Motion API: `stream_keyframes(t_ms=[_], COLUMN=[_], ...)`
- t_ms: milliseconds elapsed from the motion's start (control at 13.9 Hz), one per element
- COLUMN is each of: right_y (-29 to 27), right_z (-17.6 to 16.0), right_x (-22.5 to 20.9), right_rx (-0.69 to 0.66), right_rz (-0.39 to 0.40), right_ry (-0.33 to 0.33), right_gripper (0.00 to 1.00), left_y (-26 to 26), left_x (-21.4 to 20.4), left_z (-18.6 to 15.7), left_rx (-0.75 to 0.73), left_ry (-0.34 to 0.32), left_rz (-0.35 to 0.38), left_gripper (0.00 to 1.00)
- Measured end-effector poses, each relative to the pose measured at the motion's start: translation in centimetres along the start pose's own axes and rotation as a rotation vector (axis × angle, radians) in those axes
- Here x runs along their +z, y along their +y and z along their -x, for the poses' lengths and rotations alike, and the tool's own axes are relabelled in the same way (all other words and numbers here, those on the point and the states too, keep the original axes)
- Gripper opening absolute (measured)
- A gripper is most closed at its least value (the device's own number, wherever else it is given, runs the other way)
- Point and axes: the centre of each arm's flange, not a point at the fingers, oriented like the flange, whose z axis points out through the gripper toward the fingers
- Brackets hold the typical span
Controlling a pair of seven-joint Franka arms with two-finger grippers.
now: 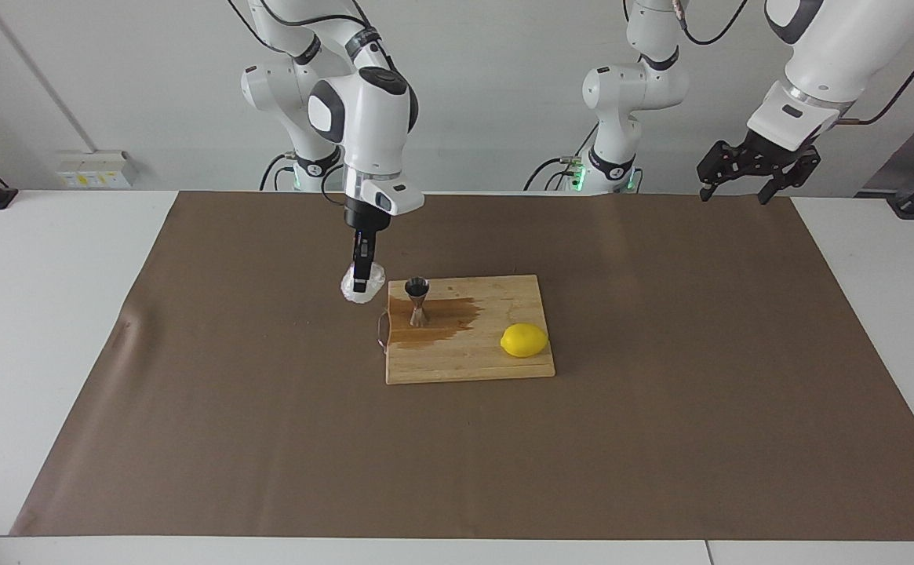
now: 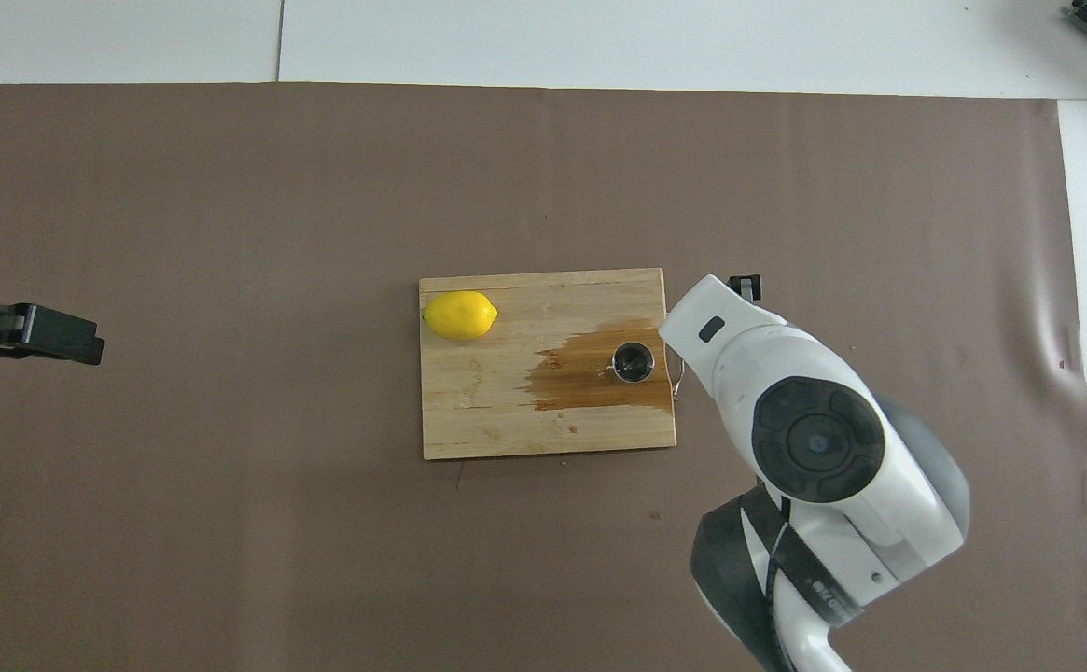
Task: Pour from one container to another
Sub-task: 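Carry the white cup with the right gripper back toward its starting spot, then lower the white cup onto the table and open the right gripper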
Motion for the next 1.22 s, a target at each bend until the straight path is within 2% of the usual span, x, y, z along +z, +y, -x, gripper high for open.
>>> stream_keyframes(t_ms=[431,718,1005,1220], right_y=[1.5,1.1,-0.9,-1.9], right_z=[9.0,13.8,18.5,20.7], right_x=[2.6,4.6,8.5,11.2], right_rx=[0.033,0.069,0.048,0.032], right_rz=[-0.127,-0.191,-0.251,-0.268], right_ry=[0.173,0.193,0.297,0.316], right_gripper=[0.49,0.49,0.49,0.49], left_y=[0.0,0.0,0.0,0.0], left_x=[0.0,0.0,0.0,0.0], left_z=[0.0,0.0,0.0,0.0], left_rx=[0.0,0.0,0.0,0.0], left_ry=[0.0,0.0,0.0,0.0], left_rz=[0.0,0.0,0.0,0.0], left_gripper=[1.0,1.0,1.0,1.0])
